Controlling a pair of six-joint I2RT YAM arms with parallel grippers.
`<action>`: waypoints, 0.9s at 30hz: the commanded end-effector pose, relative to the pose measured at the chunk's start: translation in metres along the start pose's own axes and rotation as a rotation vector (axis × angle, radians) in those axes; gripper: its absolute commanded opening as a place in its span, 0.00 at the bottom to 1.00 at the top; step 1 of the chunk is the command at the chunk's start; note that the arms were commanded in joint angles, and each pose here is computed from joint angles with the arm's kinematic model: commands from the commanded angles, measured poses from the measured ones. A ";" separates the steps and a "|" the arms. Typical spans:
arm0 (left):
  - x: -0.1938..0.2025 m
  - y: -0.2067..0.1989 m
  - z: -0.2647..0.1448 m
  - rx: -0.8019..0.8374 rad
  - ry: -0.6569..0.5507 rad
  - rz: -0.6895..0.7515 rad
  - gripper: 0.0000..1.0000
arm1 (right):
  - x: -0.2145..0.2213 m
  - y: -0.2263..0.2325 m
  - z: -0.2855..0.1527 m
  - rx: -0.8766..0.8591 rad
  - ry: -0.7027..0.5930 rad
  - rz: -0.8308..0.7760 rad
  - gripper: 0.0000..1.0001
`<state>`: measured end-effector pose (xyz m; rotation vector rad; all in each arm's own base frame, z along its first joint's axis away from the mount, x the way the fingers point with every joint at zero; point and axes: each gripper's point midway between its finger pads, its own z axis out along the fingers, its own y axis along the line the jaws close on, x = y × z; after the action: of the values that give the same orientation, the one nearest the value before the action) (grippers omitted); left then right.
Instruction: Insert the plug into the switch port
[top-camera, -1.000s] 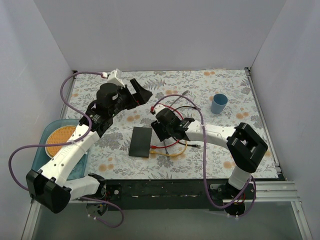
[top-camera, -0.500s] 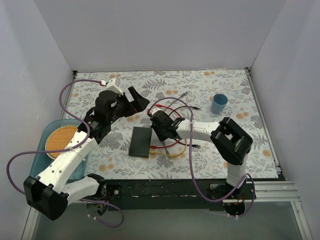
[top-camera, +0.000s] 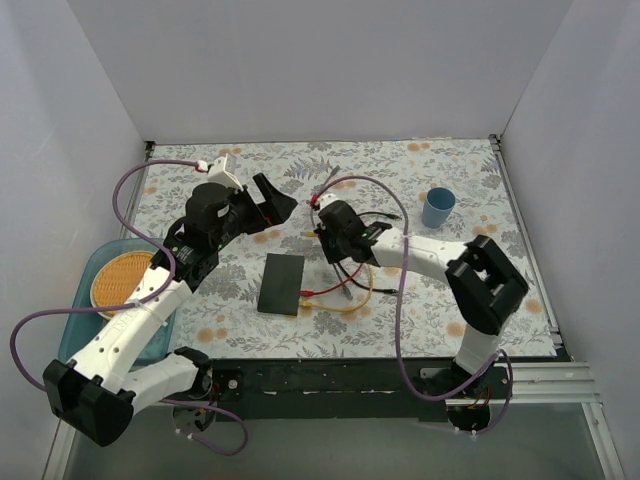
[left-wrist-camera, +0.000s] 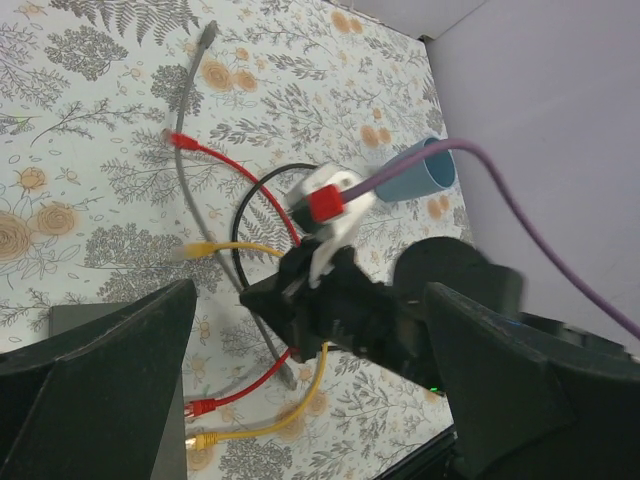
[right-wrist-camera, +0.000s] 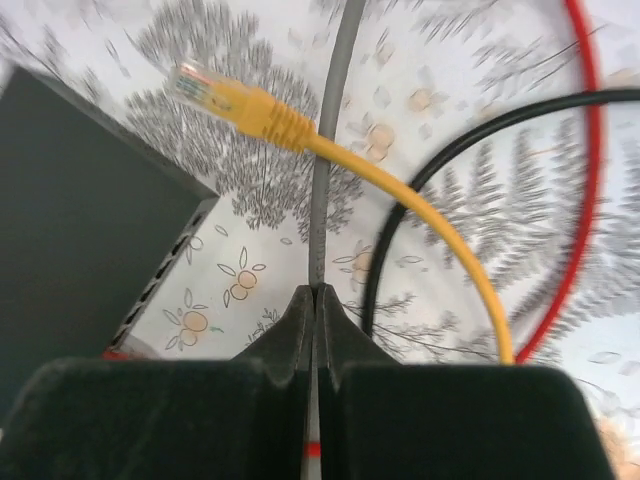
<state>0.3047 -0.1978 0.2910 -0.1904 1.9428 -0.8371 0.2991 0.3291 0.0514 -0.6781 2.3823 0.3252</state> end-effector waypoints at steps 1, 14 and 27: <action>0.004 0.001 0.001 0.014 -0.004 0.006 0.98 | -0.111 -0.001 -0.081 -0.082 -0.420 0.093 0.01; 0.020 -0.009 0.016 0.103 0.053 -0.007 0.98 | -0.126 -0.012 -0.151 -0.143 -0.571 0.103 0.01; 0.011 0.003 0.009 0.031 0.009 0.025 0.98 | -0.123 -0.023 -0.047 -0.025 -0.311 -0.055 0.80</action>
<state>0.3086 -0.2151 0.2674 -0.1443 1.9728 -0.9049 0.3390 0.3269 0.1443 -0.6240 2.1158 0.4481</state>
